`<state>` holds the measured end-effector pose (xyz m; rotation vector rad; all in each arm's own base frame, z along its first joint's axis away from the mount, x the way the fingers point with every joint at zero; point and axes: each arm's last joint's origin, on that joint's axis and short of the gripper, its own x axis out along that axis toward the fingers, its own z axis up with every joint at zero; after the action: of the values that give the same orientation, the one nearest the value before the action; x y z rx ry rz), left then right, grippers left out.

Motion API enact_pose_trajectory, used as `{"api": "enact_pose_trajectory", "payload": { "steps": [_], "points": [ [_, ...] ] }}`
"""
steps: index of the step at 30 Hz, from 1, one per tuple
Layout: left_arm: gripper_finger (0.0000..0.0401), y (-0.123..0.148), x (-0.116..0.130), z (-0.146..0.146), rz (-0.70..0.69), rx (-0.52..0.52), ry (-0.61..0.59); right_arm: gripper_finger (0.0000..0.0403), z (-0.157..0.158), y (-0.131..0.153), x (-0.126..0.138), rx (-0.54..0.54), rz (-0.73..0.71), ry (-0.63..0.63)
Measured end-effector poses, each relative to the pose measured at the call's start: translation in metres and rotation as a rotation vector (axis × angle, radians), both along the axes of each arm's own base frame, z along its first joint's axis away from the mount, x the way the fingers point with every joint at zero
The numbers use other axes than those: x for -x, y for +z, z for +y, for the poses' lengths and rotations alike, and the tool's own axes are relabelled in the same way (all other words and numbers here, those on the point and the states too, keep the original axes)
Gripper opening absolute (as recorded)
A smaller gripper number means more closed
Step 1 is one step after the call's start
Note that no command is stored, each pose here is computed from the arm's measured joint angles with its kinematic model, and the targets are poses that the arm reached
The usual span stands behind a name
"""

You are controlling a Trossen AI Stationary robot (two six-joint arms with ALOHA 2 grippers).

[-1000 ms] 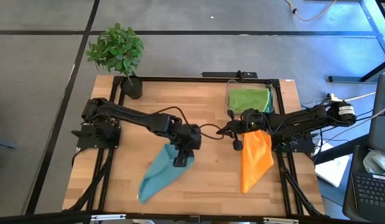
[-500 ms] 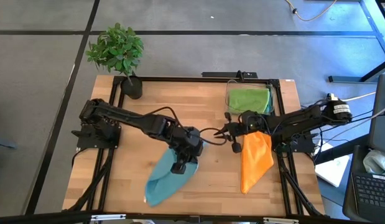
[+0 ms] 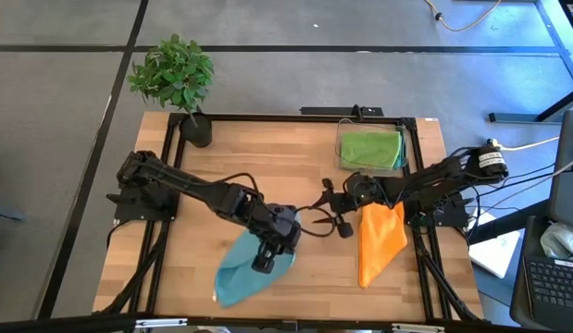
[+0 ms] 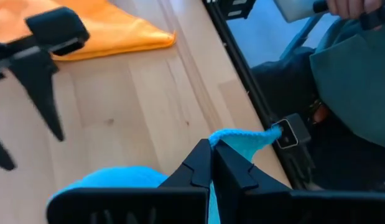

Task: Fold microfiber towels
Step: Fold the light blue microfiber towel

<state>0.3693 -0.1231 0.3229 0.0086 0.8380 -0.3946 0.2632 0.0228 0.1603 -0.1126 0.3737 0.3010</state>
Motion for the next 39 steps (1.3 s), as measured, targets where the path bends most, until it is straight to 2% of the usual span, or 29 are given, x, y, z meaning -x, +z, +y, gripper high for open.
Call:
{"api": "enact_pose_trajectory", "payload": {
  "steps": [9,15,24,29,33,39],
  "points": [
    [0.0001,-0.008,-0.006,0.005,0.000,-0.065,0.061,0.0209,0.019,-0.015,-0.001,-0.143,0.107,0.000],
    [0.0002,-0.008,-0.011,0.021,-0.008,-0.115,0.161,0.0209,0.034,-0.006,-0.006,-0.216,-0.017,-0.050],
    [0.0001,-0.009,-0.016,0.047,-0.005,-0.162,0.268,0.0209,0.047,0.025,-0.029,-0.106,-0.171,-0.199],
    [0.0003,-0.010,-0.015,0.048,0.005,-0.179,0.254,0.0209,0.049,0.022,-0.043,-0.067,-0.084,-0.249],
    [0.0001,-0.011,-0.012,0.043,0.022,-0.194,0.227,0.0209,0.050,0.006,-0.047,-0.053,0.041,-0.270],
    [0.0001,-0.011,-0.009,0.026,0.017,-0.195,0.182,0.0209,0.043,-0.021,-0.040,0.045,0.215,-0.445]
  ]
}}
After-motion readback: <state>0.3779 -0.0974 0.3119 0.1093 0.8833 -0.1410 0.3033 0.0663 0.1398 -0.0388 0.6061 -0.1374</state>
